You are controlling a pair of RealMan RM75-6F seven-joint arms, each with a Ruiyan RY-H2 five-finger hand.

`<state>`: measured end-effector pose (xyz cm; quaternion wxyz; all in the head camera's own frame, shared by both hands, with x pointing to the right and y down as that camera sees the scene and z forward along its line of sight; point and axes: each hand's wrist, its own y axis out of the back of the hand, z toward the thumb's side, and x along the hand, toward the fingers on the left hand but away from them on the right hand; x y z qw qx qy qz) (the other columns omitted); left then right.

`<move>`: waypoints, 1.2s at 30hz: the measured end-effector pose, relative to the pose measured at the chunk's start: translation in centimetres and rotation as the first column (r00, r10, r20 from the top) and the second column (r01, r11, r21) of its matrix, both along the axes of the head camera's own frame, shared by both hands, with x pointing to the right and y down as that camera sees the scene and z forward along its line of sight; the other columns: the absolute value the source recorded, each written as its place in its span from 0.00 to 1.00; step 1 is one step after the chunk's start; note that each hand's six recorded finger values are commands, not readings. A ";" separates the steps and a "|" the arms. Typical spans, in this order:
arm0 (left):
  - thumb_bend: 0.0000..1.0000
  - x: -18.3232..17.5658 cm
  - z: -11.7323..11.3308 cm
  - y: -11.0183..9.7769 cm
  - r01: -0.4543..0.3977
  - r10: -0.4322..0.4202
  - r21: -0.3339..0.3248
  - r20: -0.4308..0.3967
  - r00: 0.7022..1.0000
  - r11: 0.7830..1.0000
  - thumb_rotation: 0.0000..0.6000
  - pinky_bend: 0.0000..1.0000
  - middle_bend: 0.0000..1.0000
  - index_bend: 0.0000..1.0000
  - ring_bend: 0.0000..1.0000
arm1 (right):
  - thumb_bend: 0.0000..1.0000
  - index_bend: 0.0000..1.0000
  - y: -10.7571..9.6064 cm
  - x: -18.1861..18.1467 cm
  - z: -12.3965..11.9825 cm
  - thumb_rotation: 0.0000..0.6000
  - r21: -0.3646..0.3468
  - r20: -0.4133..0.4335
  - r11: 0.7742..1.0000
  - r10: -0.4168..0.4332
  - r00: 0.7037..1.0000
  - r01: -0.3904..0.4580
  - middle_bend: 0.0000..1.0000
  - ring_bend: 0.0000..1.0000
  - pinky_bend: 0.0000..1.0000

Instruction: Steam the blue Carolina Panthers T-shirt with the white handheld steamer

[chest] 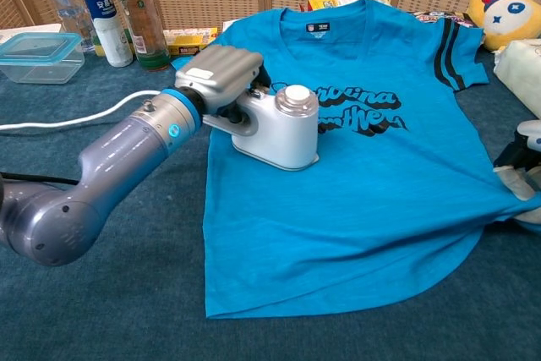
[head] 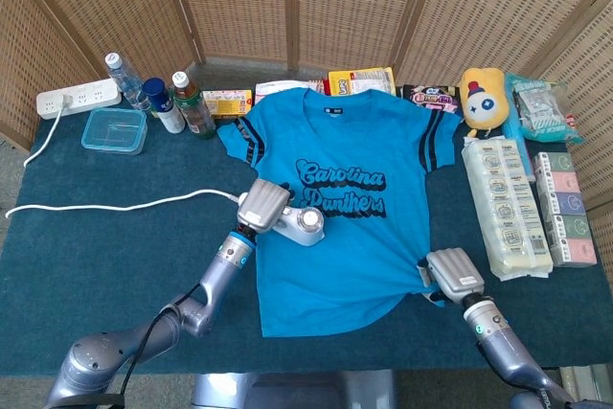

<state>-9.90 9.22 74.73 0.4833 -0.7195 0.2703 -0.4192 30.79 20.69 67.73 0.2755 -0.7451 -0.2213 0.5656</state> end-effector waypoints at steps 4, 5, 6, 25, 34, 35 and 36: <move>0.52 1.4 0.2 0.9 -0.025 0.025 -0.007 -0.005 1.000 1.000 1.00 0.80 0.85 0.74 0.77 | 0.37 0.74 -0.1 0.1 0.0 1.00 0.001 0.001 1.000 0.003 1.000 -0.003 0.68 0.75 0.86; 0.52 1.7 0.2 1.1 -0.031 0.030 -0.009 -0.008 1.000 0.999 1.00 0.80 0.85 0.74 0.77 | 0.37 0.74 -0.1 0.1 -0.1 1.00 0.002 0.001 1.000 0.004 1.000 -0.004 0.68 0.75 0.86; 0.52 2.0 0.2 1.2 -0.036 0.036 -0.010 -0.011 0.999 0.999 1.00 0.80 0.85 0.74 0.77 | 0.37 0.74 -0.1 0.2 -0.1 1.00 0.002 0.002 1.000 0.005 1.000 -0.005 0.68 0.75 0.86; 0.52 6.2 -1.4 5.7 -0.187 0.179 -0.051 -0.130 0.975 0.981 1.00 0.80 0.85 0.74 0.77 | 0.37 0.74 -0.1 0.4 -0.3 1.00 0.007 0.003 1.000 0.009 1.000 -0.009 0.68 0.75 0.86; 0.52 2.4 -2.5 5.8 -0.193 0.180 -0.077 -0.151 0.972 0.978 1.00 0.80 0.85 0.74 0.77 | 0.37 0.74 0.0 -0.1 -0.3 1.00 0.007 0.006 1.000 -0.004 1.000 0.004 0.68 0.75 0.86; 0.52 1.7 -2.5 5.6 -0.186 0.174 -0.079 -0.145 0.974 0.979 1.00 0.80 0.85 0.74 0.77 | 0.37 0.74 0.1 -0.1 -0.3 1.00 0.006 0.005 1.000 -0.005 1.000 0.005 0.68 0.75 0.86; 0.52 0.6 -2.5 5.3 -0.172 0.161 -0.080 -0.134 0.978 0.982 1.00 0.80 0.85 0.74 0.77 | 0.37 0.74 0.2 -0.2 -0.3 1.00 0.005 0.005 1.000 -0.007 1.000 0.007 0.68 0.75 0.86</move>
